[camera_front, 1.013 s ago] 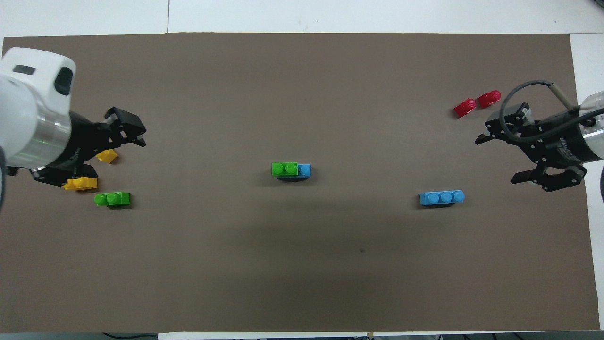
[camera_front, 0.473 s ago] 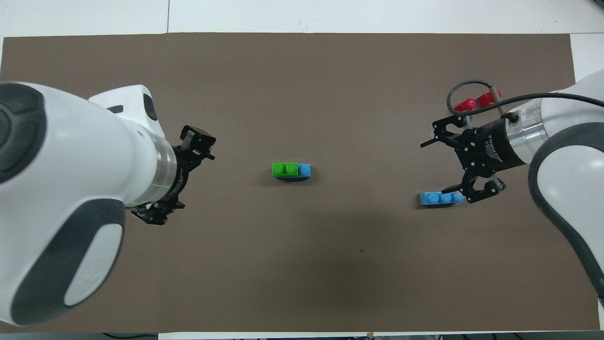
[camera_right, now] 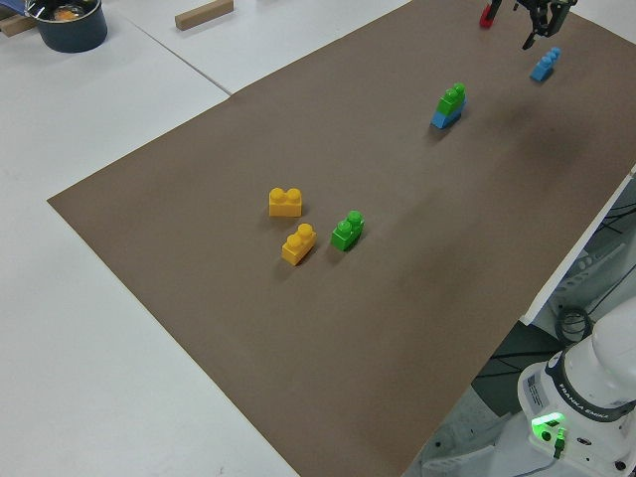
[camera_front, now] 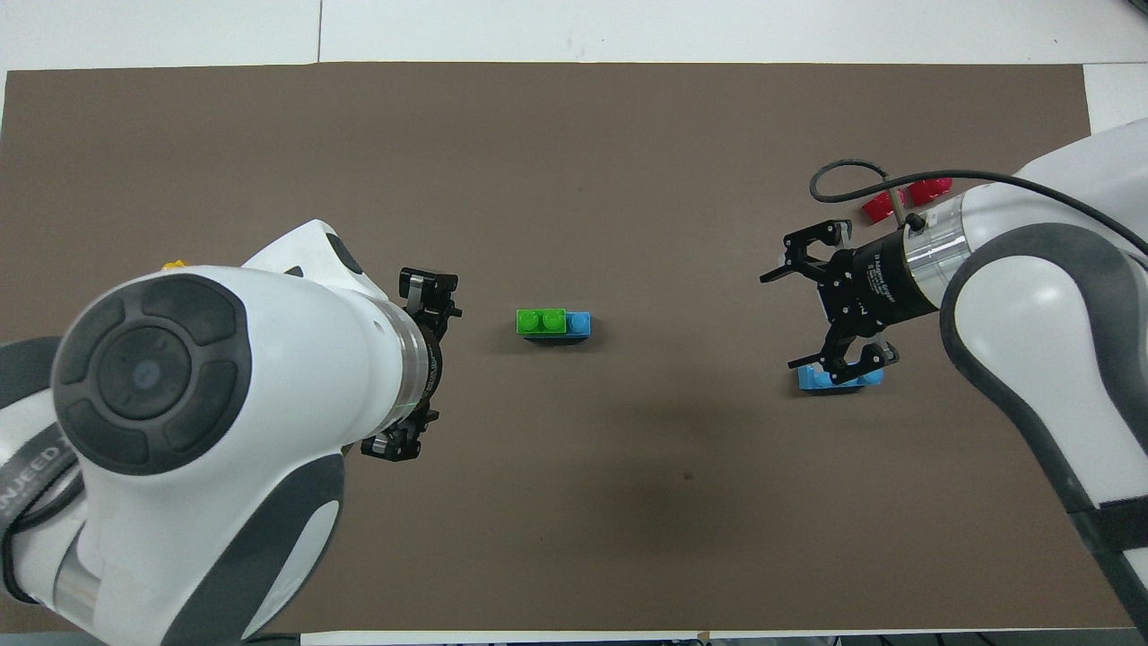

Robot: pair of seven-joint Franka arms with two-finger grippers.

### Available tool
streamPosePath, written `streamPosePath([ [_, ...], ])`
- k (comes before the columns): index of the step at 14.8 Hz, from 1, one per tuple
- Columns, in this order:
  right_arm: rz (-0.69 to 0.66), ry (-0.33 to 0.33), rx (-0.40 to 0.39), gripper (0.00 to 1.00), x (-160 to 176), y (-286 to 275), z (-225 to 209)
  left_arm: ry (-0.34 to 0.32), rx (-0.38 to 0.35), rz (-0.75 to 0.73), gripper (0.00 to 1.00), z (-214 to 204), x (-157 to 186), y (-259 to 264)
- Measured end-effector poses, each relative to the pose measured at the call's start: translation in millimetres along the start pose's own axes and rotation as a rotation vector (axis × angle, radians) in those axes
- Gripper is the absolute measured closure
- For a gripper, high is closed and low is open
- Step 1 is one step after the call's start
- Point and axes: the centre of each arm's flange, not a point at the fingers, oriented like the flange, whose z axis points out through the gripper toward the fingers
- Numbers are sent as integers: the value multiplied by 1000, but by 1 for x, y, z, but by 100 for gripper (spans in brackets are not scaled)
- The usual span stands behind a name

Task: Remove green block with left arm and hold with right
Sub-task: 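Move the left gripper and the right gripper toward the joined green-blue bricks, then grasp the green brick with the left gripper while the right gripper grasps the blue brick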

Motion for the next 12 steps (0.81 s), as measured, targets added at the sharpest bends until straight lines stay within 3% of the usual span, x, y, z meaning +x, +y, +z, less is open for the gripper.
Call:
streamPosePath([
  [6, 52, -69, 39, 0, -6, -14, 49, -13, 9, -159, 0, 54, -10, 5],
  [12, 102, -77, 80, 0, -10, -19, 88, -38, -6, -268, 0, 109, -22, 26],
])
